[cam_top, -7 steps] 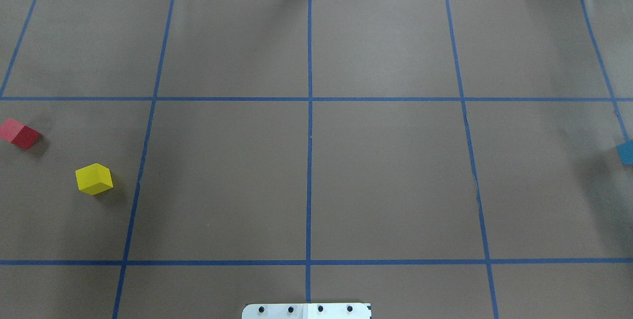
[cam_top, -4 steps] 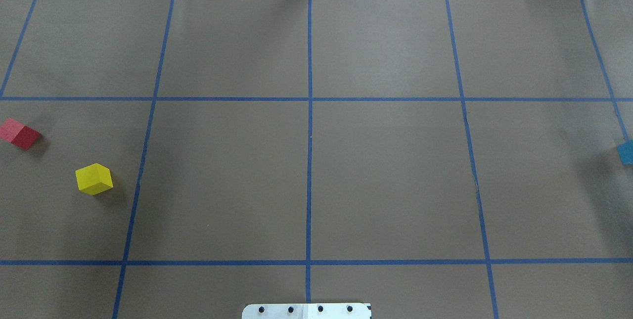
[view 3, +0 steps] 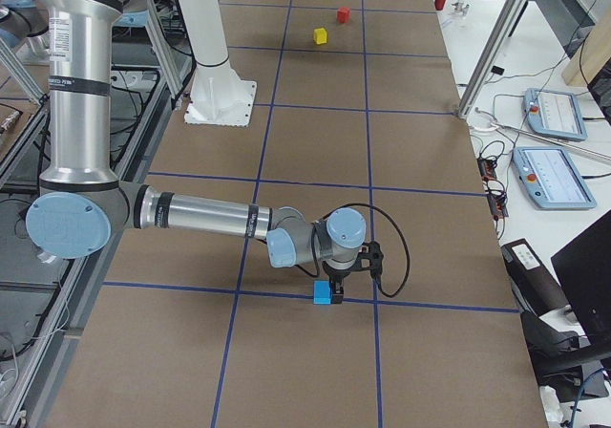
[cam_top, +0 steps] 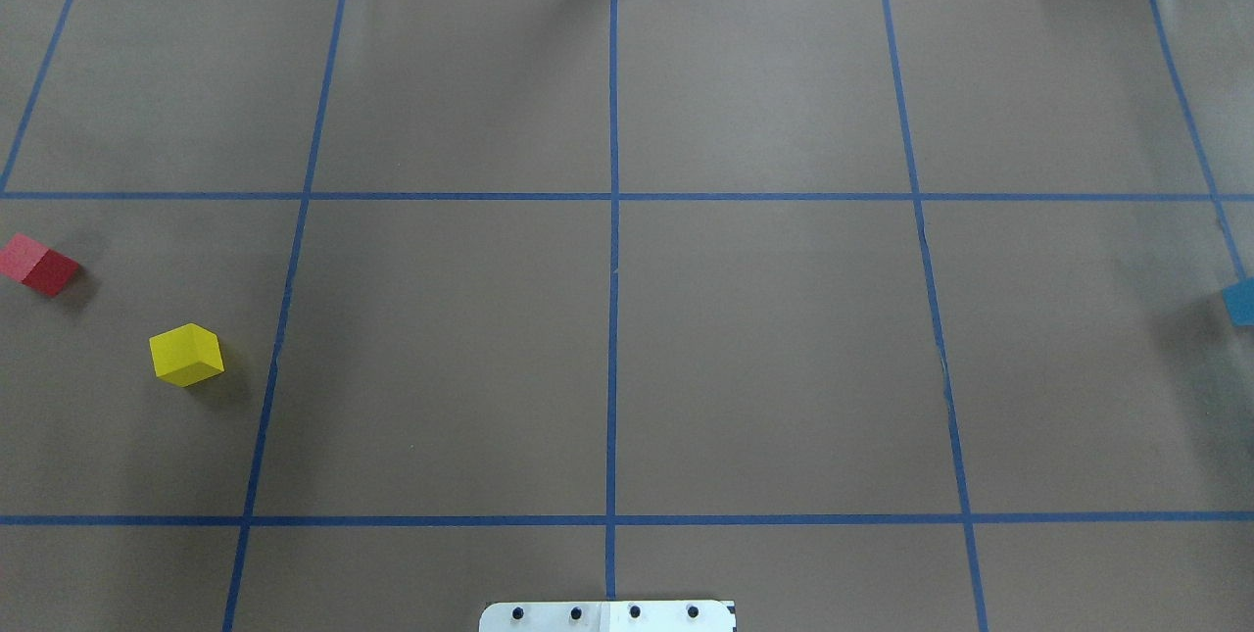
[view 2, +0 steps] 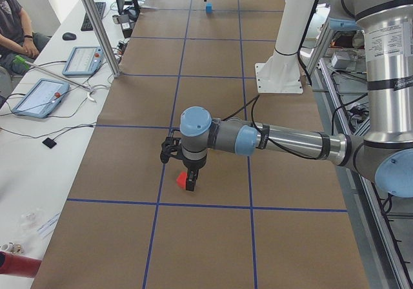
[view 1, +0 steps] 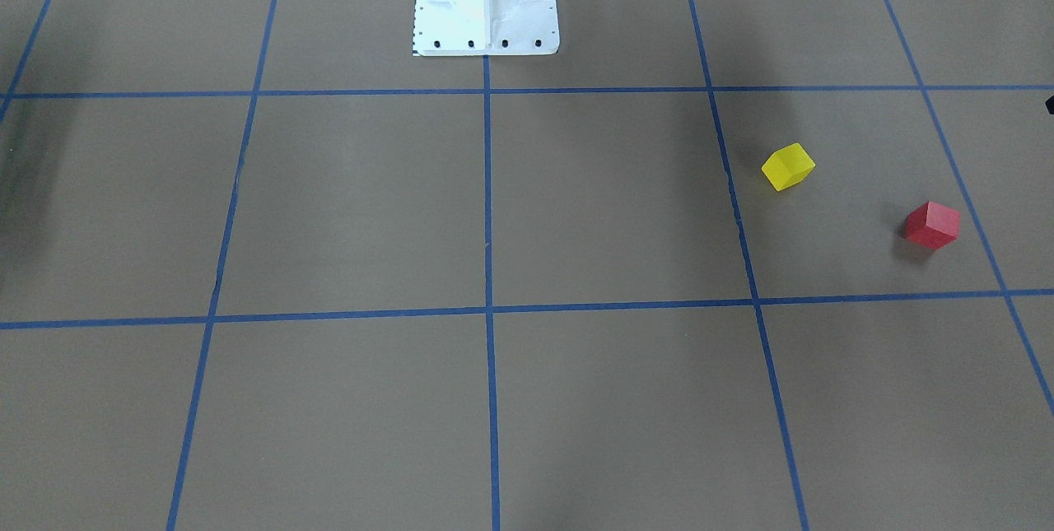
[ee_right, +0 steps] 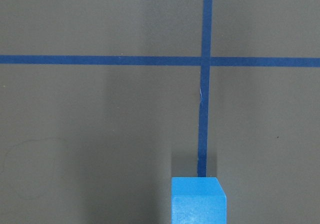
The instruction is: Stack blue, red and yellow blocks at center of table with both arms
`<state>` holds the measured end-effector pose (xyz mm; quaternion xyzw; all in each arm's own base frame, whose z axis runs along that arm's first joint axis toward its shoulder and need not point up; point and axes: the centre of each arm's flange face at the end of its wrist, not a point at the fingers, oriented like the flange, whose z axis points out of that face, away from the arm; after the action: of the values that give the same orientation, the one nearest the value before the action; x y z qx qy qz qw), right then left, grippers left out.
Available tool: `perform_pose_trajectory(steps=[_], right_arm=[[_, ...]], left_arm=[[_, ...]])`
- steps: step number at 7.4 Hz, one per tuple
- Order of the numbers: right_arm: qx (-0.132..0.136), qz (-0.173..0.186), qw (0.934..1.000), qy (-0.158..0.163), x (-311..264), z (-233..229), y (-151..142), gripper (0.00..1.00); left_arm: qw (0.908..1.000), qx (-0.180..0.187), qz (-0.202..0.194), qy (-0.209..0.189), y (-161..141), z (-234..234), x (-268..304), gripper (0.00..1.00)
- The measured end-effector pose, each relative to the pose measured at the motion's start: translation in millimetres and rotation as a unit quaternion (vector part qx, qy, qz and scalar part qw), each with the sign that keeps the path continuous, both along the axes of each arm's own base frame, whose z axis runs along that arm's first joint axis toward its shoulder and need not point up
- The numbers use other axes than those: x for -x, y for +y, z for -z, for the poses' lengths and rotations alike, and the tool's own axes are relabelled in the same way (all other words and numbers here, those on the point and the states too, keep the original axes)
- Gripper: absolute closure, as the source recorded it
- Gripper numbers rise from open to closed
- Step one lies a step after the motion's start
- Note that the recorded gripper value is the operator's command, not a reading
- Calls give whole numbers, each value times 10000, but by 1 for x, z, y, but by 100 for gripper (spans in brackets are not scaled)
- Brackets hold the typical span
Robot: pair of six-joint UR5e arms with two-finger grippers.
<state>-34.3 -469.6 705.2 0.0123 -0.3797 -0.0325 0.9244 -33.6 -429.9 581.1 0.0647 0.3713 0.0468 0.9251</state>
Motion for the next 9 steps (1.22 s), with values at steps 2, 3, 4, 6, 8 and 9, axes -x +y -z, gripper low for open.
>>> perform_pose_trajectory(steps=[2,3,4,6,8,9], right_arm=[[-133,104,9998,138,15,-20,12,1],[-89,143,9997,161,24,-23,15,1],[-28,172,9997,166,33,-24,16,1],[113,224,9995,208,46,-32,21,10],[164,259,9993,231,51,-36,21,17],[153,276,9992,237,53,-36,18,16]], left_arm=[[10000,-78,-4,4,1,0,0,1],[10000,-90,-4,5,1,1,1,1],[10000,-99,-6,5,1,1,1,1],[9999,-108,-8,5,1,1,1,1],[9999,-108,-8,5,1,1,1,1],[9999,-109,-8,5,1,1,1,1]])
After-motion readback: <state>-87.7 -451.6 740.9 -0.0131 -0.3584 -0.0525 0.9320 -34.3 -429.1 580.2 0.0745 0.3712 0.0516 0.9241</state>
